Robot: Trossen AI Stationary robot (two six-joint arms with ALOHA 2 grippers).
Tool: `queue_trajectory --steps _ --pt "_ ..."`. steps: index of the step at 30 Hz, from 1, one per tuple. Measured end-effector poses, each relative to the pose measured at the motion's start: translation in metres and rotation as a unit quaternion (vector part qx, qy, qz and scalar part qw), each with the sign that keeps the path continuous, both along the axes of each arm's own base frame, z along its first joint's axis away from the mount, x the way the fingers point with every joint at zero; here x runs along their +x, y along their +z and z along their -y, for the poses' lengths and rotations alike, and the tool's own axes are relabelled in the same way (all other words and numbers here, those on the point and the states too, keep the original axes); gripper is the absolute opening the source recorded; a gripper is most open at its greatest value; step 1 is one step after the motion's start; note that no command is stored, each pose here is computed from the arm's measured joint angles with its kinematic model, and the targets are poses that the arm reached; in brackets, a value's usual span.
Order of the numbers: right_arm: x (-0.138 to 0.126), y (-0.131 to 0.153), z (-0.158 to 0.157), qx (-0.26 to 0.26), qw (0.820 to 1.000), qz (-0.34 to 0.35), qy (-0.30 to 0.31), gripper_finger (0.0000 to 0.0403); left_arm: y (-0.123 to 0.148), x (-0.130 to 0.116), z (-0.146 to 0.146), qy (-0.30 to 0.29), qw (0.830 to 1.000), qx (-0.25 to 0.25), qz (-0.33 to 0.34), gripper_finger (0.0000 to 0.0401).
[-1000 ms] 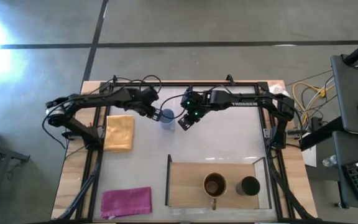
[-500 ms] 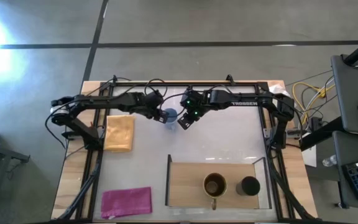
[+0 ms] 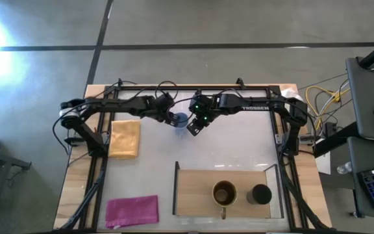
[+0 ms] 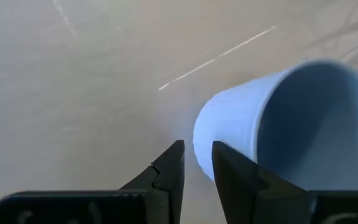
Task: Stack small to large cups/mugs on shelf
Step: Put the blue mug on the shelf
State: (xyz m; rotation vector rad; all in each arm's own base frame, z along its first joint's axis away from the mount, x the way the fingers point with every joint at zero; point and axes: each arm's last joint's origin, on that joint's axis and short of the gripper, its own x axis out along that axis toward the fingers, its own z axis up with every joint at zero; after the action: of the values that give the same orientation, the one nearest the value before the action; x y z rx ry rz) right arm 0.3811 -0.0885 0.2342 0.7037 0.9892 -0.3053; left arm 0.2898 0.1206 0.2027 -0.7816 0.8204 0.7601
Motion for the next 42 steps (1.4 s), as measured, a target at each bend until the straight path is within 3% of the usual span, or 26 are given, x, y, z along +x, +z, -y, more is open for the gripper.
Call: queue_trajectory --steps 9,14,19,26,30,42 --pt "-0.001 -0.001 0.000 0.001 1.000 -0.008 -0.002 0.0009 -0.003 -0.002 -0.003 -0.010 1.000 -0.003 -0.014 0.0067" --pt "-0.004 -0.002 0.002 -0.035 0.999 -0.032 -0.024 0.0019 0.003 -0.010 -0.002 -0.026 0.998 0.025 -0.050 0.0067" --pt "-0.006 -0.001 0.013 -0.033 0.998 -0.026 -0.038 0.0066 0.014 -0.015 0.001 -0.027 0.998 0.028 -0.042 0.0074" --pt "-0.009 0.007 0.034 -0.011 0.994 -0.013 -0.106 0.0156 0.023 -0.030 0.008 0.051 0.997 -0.029 -0.044 0.0112" --pt "-0.005 0.016 0.042 -0.017 0.992 0.016 -0.124 0.0184 0.029 -0.043 0.014 0.056 0.995 -0.049 -0.069 0.0129" --pt "0.019 -0.027 0.053 0.018 0.990 -0.022 -0.141 0.0176 0.051 -0.058 0.018 0.072 0.996 -0.010 -0.050 0.0142"
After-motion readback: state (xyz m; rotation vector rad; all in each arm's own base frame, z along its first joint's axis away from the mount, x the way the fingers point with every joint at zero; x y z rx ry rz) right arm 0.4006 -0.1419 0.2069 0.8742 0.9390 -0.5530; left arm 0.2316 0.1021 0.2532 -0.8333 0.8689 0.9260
